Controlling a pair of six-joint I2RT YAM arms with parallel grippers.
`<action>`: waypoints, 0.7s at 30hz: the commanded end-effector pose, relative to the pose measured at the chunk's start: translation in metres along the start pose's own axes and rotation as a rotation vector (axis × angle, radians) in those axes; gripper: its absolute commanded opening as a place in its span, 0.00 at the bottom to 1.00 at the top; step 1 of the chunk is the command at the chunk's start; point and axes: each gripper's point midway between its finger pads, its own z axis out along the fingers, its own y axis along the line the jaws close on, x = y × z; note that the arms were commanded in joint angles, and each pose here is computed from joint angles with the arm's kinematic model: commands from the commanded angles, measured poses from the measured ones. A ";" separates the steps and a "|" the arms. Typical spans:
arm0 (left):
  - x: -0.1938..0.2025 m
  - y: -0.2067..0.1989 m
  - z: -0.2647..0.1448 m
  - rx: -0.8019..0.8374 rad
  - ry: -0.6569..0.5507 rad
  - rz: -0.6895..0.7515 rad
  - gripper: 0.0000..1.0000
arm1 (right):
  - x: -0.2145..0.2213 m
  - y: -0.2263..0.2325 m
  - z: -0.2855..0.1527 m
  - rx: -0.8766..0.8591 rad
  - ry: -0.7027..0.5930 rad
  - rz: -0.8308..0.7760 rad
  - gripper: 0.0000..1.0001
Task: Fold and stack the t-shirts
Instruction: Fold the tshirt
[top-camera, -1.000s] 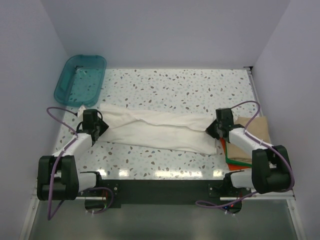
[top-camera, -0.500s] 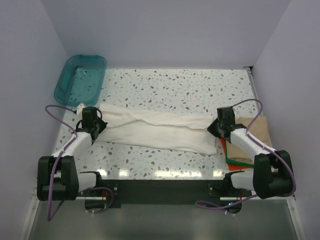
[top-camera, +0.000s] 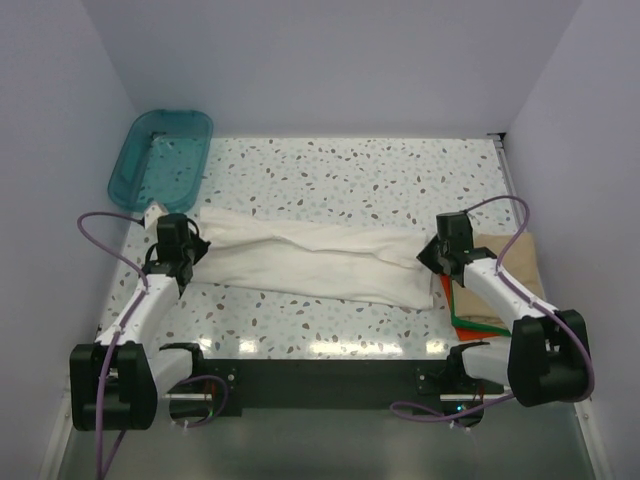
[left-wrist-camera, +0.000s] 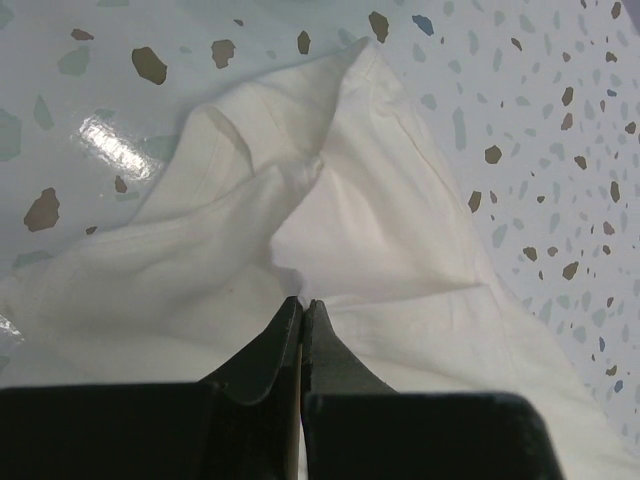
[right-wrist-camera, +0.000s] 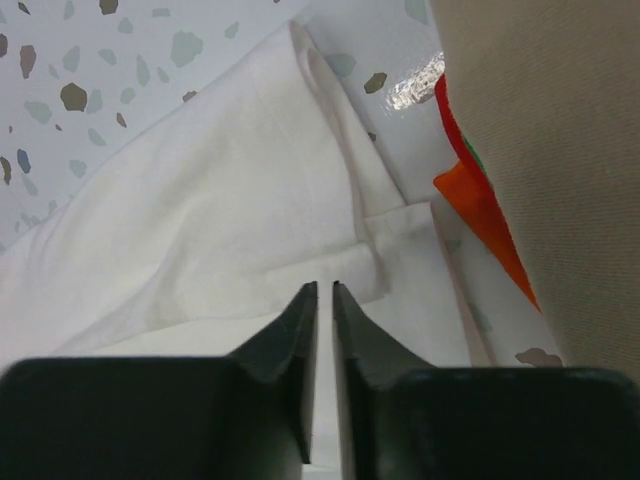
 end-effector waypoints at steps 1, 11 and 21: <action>-0.020 -0.007 -0.006 0.012 -0.060 0.001 0.00 | -0.014 0.007 -0.007 -0.015 -0.043 -0.007 0.23; -0.018 -0.010 -0.004 0.024 -0.050 -0.004 0.00 | 0.001 0.001 0.010 -0.003 0.012 -0.029 0.47; -0.019 -0.010 -0.003 0.023 -0.051 0.001 0.00 | 0.011 -0.004 0.026 0.020 0.050 -0.041 0.43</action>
